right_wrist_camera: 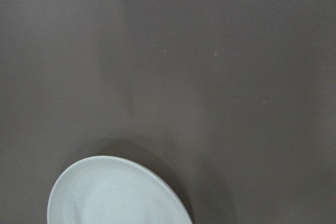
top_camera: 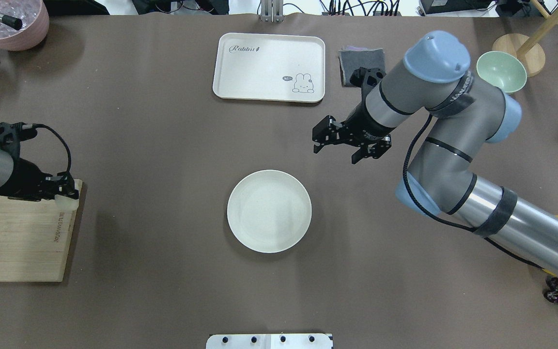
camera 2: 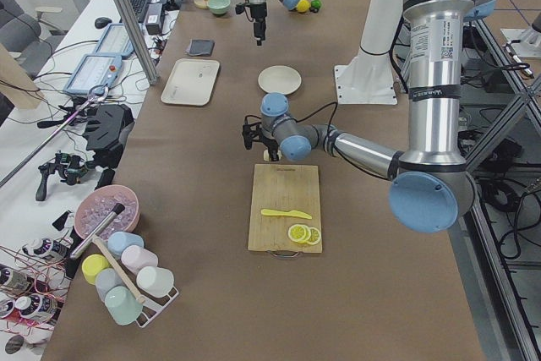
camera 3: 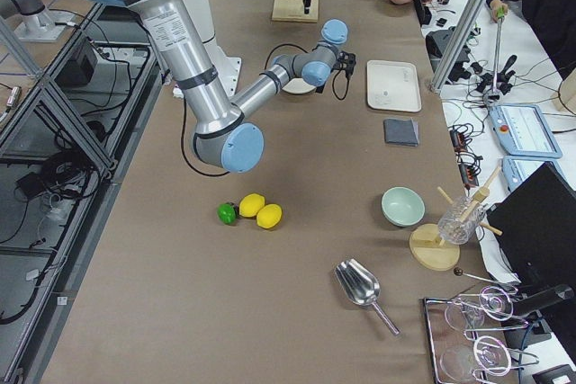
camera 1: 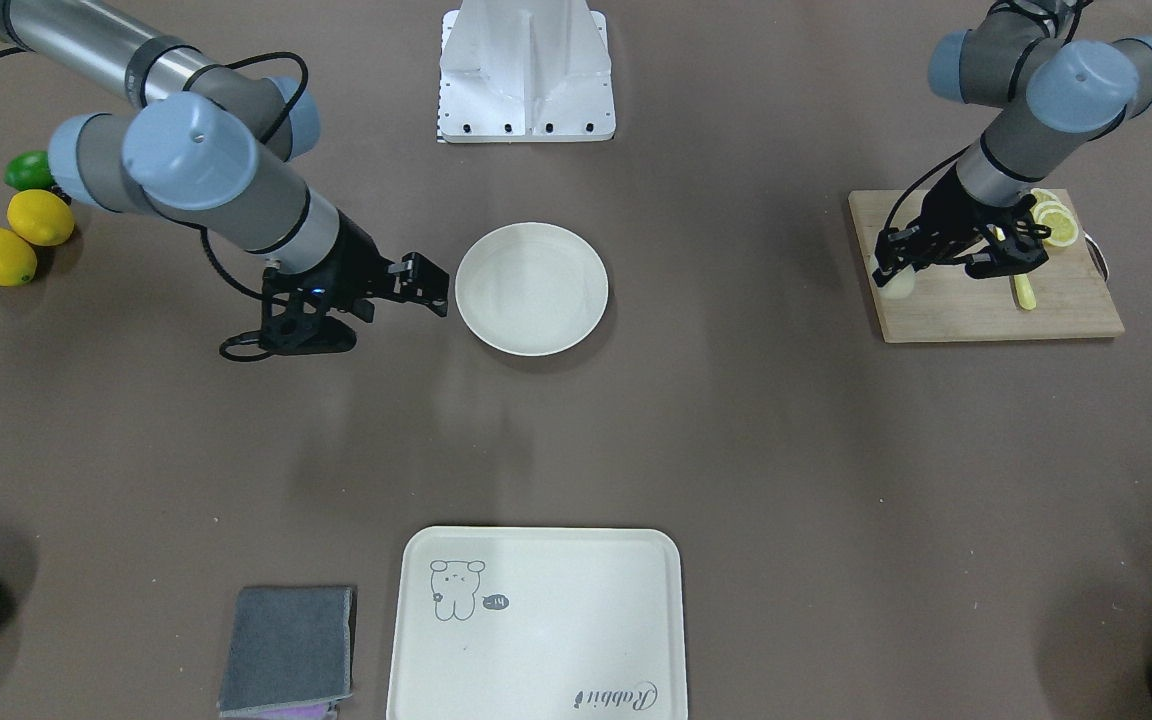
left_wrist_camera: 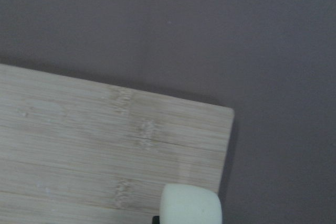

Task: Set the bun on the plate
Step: 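Release the plate and raise the right gripper while the left gripper grasps the bun, then carry the bun with the left gripper onto the plate and release it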

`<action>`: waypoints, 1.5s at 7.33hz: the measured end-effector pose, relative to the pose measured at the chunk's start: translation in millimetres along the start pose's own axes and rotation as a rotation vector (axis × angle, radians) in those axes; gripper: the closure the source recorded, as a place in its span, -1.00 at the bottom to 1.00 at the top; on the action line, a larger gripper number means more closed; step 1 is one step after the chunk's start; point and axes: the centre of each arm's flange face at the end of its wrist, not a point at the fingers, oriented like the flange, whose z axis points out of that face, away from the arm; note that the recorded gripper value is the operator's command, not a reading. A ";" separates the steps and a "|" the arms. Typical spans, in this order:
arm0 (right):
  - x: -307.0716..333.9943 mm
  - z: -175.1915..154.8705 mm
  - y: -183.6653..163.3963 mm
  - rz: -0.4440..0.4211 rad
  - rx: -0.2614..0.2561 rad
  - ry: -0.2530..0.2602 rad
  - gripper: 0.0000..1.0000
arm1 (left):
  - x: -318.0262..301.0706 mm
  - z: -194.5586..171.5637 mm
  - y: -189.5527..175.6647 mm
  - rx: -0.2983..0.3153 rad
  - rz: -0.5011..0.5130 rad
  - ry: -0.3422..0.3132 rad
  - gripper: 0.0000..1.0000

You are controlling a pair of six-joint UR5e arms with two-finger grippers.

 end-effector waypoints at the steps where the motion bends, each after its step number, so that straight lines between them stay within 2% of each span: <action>1: 25.9 -20.6 -16.0 0.001 0.009 0.000 -1.00 | 66.7 -5.8 -11.6 0.002 -0.019 0.028 0.26; 2: 54.9 -40.1 -31.4 -0.019 0.018 0.004 -1.00 | 141.4 -9.2 -10.5 -0.010 -0.036 0.035 0.25; 3: 84.8 -58.6 -44.7 -0.040 0.029 0.010 -1.00 | 210.7 -3.6 8.0 -0.010 -0.056 0.031 0.25; 4: 113.0 -72.9 -54.1 -0.060 0.042 0.020 -1.00 | 265.7 15.7 38.0 0.015 -0.061 0.021 0.25; 6: 158.7 -82.0 -58.0 -0.106 0.050 0.048 -1.00 | 347.0 71.4 88.2 0.059 -0.046 -0.012 0.25; 8: 178.1 -83.6 -55.1 -0.121 0.052 0.063 -1.00 | 394.2 109.4 111.3 0.072 -0.050 -0.045 0.15; 9: 182.1 -83.7 -53.4 -0.121 0.053 0.066 -1.00 | 402.8 118.6 120.3 0.068 -0.045 -0.054 -0.15; 11: 186.2 -82.2 -51.7 -0.120 0.052 0.071 -1.00 | 408.5 126.0 131.6 0.060 -0.036 -0.063 -0.52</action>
